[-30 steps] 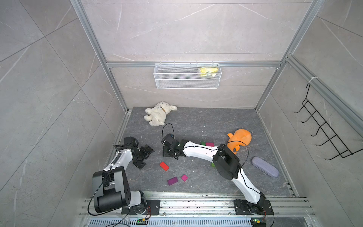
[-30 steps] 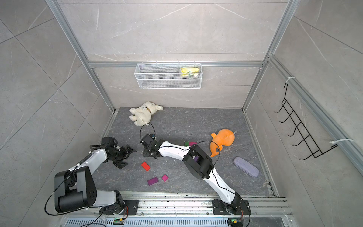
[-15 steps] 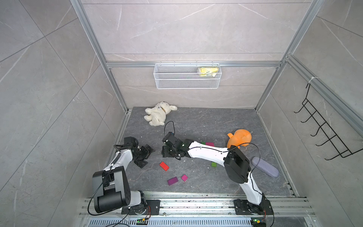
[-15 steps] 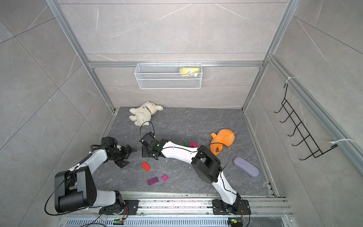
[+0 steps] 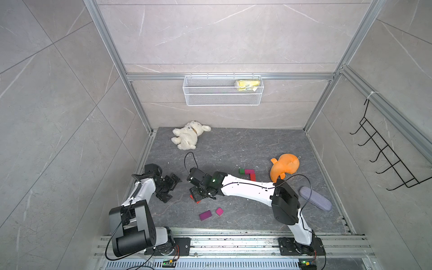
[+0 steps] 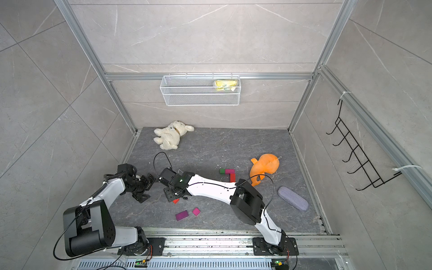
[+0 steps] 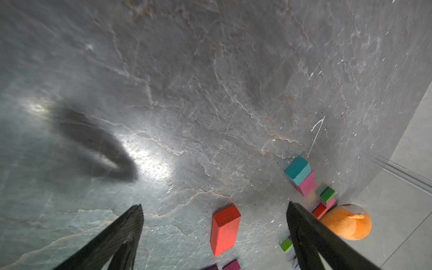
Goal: Assemble the number 7 with building blocks
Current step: Pick up the building block from the center of the board.
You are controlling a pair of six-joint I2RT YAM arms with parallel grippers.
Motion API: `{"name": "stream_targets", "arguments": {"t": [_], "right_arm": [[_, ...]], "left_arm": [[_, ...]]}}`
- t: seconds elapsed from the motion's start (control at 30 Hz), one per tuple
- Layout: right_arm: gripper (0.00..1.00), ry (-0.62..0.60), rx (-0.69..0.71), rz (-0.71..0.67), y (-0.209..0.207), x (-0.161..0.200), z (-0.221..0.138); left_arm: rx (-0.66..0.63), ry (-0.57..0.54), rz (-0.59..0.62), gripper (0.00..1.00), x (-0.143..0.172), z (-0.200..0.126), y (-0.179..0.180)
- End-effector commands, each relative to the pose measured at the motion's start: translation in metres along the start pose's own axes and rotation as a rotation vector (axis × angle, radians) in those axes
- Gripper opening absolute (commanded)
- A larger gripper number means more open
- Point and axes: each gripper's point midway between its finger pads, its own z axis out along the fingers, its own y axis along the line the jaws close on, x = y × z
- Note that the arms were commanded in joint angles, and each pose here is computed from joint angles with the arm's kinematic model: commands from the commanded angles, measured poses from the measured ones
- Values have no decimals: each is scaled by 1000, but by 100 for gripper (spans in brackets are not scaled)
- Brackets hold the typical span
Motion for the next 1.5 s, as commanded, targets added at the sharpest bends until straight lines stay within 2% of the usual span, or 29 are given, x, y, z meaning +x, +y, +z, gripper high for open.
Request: {"name": "stream_targets", "arguments": {"t": [0.0, 0.47, 0.73, 1.03, 1.2, 1.27, 1.37, 1.47], "right_arm": [[62, 57, 77, -71, -6, 11, 21], [60, 148, 146, -117, -2, 21, 62], [55, 173, 192, -137, -4, 18, 68], [48, 222, 243, -145, -14, 30, 85], [39, 224, 247, -135, -13, 30, 85], [31, 215, 249, -125, -13, 27, 82], [20, 177, 243, -100, -10, 15, 68], [17, 120, 236, -70, -6, -2, 49]], "left_arm": [[21, -21, 15, 100, -3, -14, -5], [27, -14, -7, 100, -1, -11, 2], [29, -13, -20, 100, -3, -10, 5], [36, -13, -30, 100, -4, -10, 6], [36, -11, -35, 100, -3, -10, 7], [37, -11, -34, 100, -3, -10, 7], [36, -19, -30, 100, -4, -12, 7], [39, -28, -29, 100, -5, -15, 5]]}}
